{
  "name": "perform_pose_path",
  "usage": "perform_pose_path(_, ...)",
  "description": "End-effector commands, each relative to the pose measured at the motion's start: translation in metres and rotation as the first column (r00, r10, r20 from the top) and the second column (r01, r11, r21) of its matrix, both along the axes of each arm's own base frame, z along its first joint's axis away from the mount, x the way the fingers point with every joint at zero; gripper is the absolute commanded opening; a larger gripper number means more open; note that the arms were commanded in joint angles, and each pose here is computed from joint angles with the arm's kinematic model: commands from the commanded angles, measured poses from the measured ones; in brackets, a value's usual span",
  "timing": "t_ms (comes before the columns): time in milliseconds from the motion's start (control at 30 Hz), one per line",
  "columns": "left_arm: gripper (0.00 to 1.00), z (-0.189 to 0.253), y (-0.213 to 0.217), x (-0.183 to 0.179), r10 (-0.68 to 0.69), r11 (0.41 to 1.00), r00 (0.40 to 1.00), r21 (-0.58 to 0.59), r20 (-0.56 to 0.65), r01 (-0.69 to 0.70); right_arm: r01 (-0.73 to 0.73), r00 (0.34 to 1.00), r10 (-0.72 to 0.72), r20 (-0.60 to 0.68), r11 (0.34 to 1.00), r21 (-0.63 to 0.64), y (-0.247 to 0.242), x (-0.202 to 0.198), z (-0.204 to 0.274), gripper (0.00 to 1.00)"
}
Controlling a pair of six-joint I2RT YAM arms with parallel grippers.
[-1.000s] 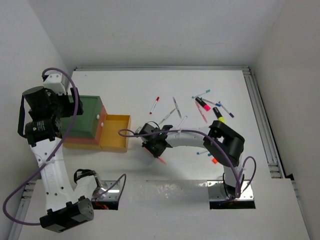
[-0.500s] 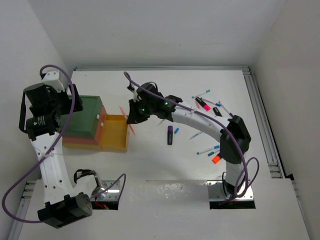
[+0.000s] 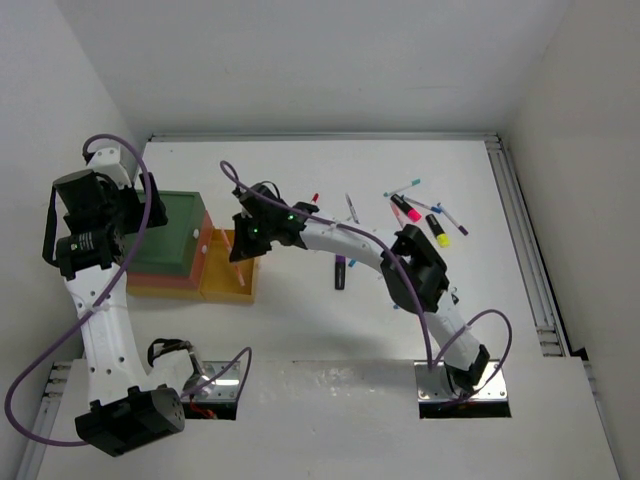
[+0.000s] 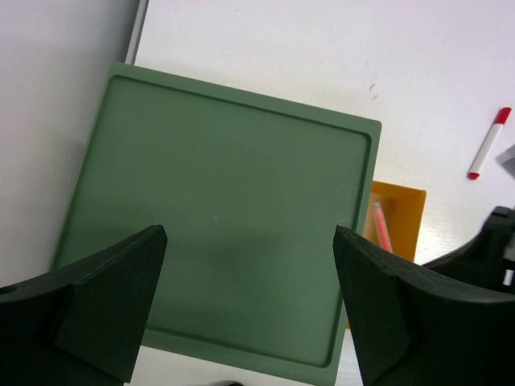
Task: Sort the stationery into containers
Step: Place the pen in the drawer, then pick up the pen from the center of the board.
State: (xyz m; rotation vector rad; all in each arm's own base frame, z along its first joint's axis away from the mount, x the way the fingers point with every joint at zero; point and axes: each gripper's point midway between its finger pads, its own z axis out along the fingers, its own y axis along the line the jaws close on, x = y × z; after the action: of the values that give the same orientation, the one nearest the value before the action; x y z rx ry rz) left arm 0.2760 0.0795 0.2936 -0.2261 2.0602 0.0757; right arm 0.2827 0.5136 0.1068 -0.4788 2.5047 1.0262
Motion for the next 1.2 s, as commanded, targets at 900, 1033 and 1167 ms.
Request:
perform_pose_path(900,0.92,0.027,-0.001,0.013,-0.070,0.995,0.994,0.073,0.083,0.064,0.387,0.922,-0.352,0.160,0.850,-0.357,-0.217,0.103,-0.016,0.35)
perform_pose_path(1033,0.92,0.020,-0.003,0.014,-0.072,0.996,0.995,0.056,0.074,0.068,0.473,0.873,-0.472,0.124,0.756,-0.451,-0.255,0.114,-0.040,0.36)
perform_pose_path(1167,0.92,0.018,-0.003,0.014,-0.071,0.996,0.995,0.053,0.071,0.067,0.499,0.848,-0.522,0.094,0.726,-0.473,-0.264,0.121,-0.055,0.37)
